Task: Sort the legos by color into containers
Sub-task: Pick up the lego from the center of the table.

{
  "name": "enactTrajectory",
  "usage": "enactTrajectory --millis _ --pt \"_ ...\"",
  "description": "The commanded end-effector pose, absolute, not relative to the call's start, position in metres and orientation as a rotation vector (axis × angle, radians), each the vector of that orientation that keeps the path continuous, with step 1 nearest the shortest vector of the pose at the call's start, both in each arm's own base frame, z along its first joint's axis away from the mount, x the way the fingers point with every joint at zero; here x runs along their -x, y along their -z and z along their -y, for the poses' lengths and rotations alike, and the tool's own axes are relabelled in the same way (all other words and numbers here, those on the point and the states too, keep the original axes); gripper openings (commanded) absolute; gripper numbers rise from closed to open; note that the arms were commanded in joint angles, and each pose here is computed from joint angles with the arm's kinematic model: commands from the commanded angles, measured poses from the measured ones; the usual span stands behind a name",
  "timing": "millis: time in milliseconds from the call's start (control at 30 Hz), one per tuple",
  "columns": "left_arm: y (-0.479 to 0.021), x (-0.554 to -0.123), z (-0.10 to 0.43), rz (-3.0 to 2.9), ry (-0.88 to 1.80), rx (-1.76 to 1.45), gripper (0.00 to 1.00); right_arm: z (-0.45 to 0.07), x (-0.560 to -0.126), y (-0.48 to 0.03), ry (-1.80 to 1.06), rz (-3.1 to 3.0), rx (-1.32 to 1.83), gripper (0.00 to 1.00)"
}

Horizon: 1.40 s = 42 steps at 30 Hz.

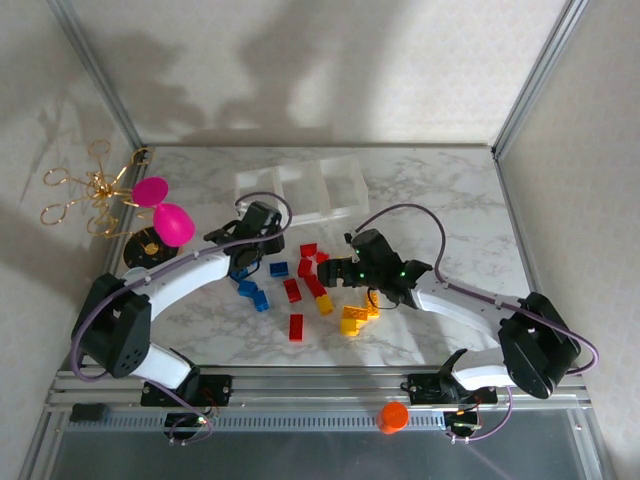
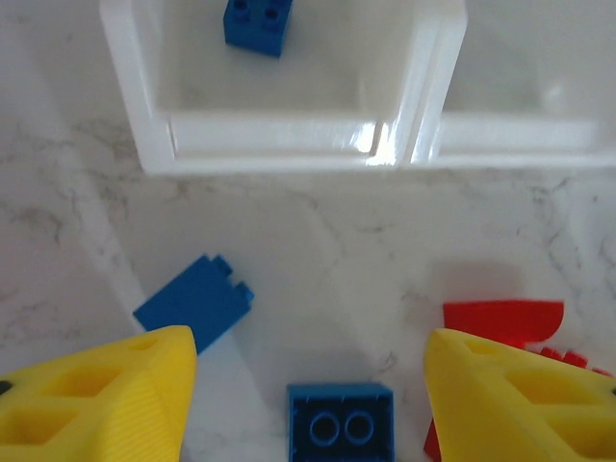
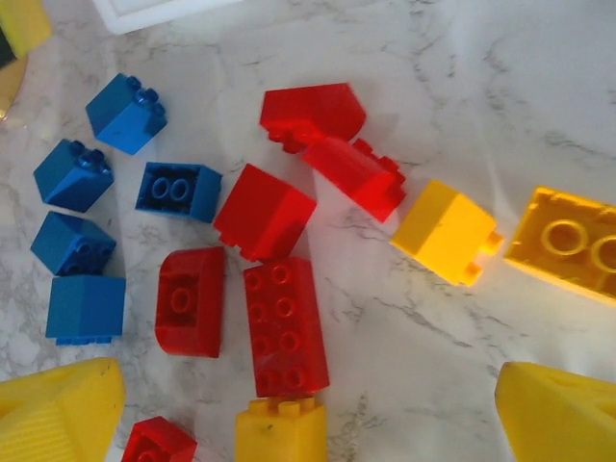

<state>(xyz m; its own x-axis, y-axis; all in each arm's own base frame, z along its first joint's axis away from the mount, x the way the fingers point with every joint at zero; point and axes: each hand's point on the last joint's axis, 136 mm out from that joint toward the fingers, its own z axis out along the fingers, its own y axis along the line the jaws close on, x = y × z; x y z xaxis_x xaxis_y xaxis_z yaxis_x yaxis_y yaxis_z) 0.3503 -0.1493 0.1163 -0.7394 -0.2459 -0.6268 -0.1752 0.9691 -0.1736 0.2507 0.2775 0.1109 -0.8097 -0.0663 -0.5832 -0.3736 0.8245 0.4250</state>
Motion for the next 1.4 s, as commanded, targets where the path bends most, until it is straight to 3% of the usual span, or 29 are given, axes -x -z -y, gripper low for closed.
enactTrajectory --millis 0,867,1367 --pt "-0.112 -0.335 0.145 -2.426 0.108 0.329 0.67 -0.293 -0.246 -0.11 -0.795 -2.405 0.345 0.99" --pt "-0.038 -0.325 0.19 -2.607 0.091 0.17 0.75 -0.286 -0.252 -0.111 -0.757 -2.376 0.272 0.99" --pt "-0.026 -0.333 0.203 -2.621 0.102 0.158 0.71 -0.287 -0.254 -0.112 -0.745 -2.374 0.28 0.99"
